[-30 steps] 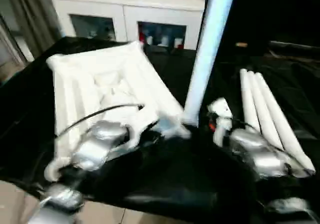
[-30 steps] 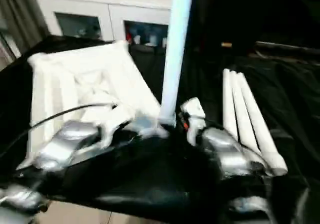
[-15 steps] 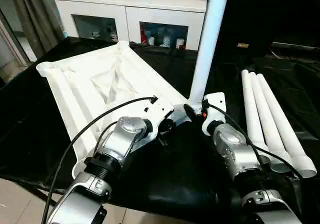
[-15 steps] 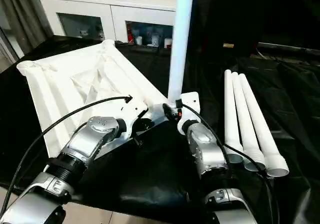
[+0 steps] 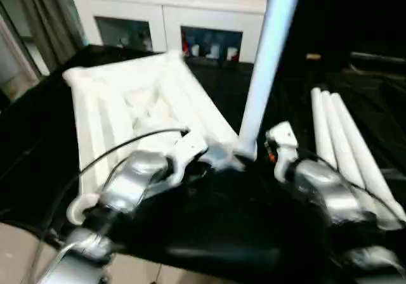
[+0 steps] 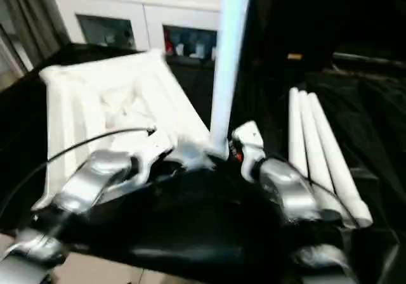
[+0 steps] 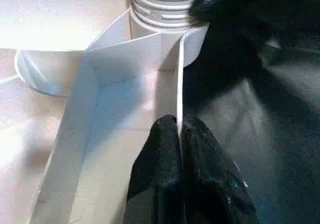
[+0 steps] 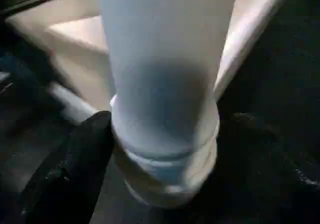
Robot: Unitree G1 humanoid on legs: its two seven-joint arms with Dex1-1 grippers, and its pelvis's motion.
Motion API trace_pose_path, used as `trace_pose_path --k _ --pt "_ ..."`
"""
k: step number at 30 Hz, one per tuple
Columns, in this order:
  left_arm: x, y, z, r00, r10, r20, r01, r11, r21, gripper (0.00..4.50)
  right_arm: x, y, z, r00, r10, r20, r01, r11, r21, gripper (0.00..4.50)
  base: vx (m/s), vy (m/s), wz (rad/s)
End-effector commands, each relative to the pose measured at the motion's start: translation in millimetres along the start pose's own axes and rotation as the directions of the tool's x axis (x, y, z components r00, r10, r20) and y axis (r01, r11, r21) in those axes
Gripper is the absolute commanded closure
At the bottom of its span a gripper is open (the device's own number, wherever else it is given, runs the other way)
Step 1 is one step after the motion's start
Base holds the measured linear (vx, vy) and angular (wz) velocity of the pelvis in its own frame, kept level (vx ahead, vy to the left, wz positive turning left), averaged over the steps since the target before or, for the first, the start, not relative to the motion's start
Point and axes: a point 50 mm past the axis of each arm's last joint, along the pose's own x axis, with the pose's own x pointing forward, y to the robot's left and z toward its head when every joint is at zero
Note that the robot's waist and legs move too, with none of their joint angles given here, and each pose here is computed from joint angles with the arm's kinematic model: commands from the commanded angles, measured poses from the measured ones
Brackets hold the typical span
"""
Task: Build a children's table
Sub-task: Rotate leg to tighten
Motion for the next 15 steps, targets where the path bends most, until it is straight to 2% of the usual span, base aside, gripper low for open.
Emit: trace_pose_path --k 1,7,9,13,15 --pt "3.8 -7.7 -0.8 0.998 -0.061 0.014 0.061 0.998 -0.007 4.5 -2.3 1.0 5.1 0.999 0.031 0.008 -0.031 0.999 -0.017 0.59 0.0 0.0 0.0" --pt "1.2 -10.1 1.4 0.995 -0.093 0.022 0.093 0.996 0.006 4.5 -1.3 3.7 6.8 0.994 0.11 0.0 -0.11 0.994 -0.02 0.59 0.0 0.0 0.0" --pt "1.5 -11.1 1.5 0.995 -0.098 0.024 0.098 0.995 0.007 4.5 0.4 5.4 7.1 0.991 0.13 0.005 -0.13 0.991 -0.013 0.86 0.0 0.0 0.0" --pt "1.0 -14.4 -0.2 0.993 -0.115 0.022 0.115 0.993 0.007 4.5 1.4 10.7 5.7 0.986 0.169 -0.003 -0.169 0.985 -0.02 1.07 0.0 0.0 0.0" --pt "0.9 -16.0 -1.1 0.992 -0.123 0.017 0.123 0.992 0.007 4.5 2.4 13.3 3.2 0.983 0.183 -0.013 -0.184 0.983 -0.025 1.36 0.0 0.0 0.0"
